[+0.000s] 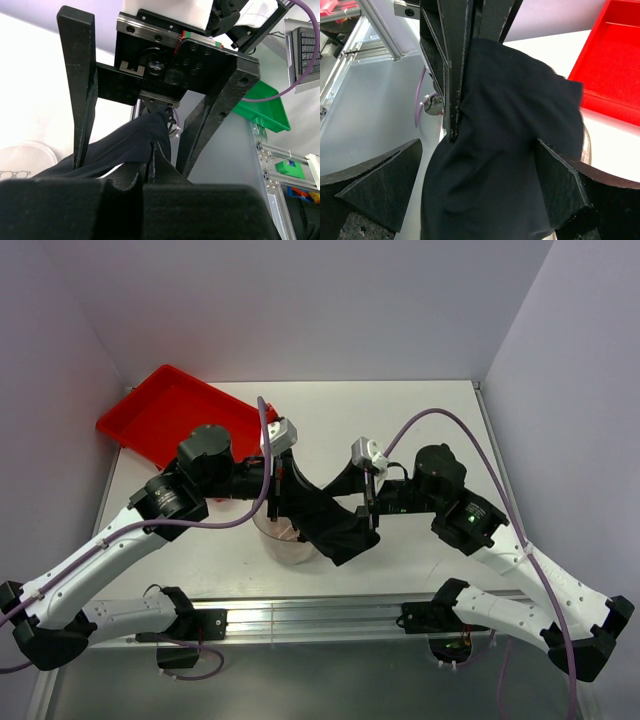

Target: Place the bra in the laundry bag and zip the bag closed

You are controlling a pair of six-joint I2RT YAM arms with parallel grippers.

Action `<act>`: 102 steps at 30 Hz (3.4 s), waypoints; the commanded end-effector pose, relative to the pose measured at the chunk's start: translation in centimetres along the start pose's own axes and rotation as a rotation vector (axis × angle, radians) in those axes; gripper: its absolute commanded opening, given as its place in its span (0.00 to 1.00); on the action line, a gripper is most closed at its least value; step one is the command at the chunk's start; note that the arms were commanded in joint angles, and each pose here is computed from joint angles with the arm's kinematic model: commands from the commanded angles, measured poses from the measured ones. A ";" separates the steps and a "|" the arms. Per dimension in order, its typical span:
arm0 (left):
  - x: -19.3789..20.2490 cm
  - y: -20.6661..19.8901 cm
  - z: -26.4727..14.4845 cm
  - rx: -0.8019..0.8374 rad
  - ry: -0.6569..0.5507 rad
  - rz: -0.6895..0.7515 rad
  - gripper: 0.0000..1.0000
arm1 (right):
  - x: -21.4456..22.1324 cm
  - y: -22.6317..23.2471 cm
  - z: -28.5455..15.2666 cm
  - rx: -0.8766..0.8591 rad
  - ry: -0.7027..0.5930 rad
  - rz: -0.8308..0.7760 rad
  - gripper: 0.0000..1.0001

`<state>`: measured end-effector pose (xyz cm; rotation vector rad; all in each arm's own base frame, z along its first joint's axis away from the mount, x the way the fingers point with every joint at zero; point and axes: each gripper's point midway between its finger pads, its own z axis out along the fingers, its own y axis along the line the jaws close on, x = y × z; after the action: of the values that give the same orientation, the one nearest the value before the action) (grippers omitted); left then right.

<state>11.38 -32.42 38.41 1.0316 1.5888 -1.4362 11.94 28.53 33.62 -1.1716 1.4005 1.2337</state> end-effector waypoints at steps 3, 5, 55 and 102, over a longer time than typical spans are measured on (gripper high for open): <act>-2.9 -1.5 -0.6 0.027 -0.078 0.081 0.00 | -0.2 -0.1 0.9 0.005 -0.032 0.009 1.00; -3.0 -1.6 -0.7 0.022 -0.090 0.079 0.00 | 0.1 -0.1 1.2 0.005 -0.030 0.023 0.99; 15.1 21.4 -11.7 -1.027 -0.202 -0.534 0.21 | 0.7 -1.8 -0.1 0.027 -0.055 0.195 0.00; 11.3 18.1 -8.1 -0.695 -0.343 -0.486 0.00 | 19.5 -12.5 9.1 0.382 0.411 0.634 0.00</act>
<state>23.63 -21.95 19.45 -0.0317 2.0214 -1.0304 19.77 34.79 10.79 -0.9182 2.2788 1.1568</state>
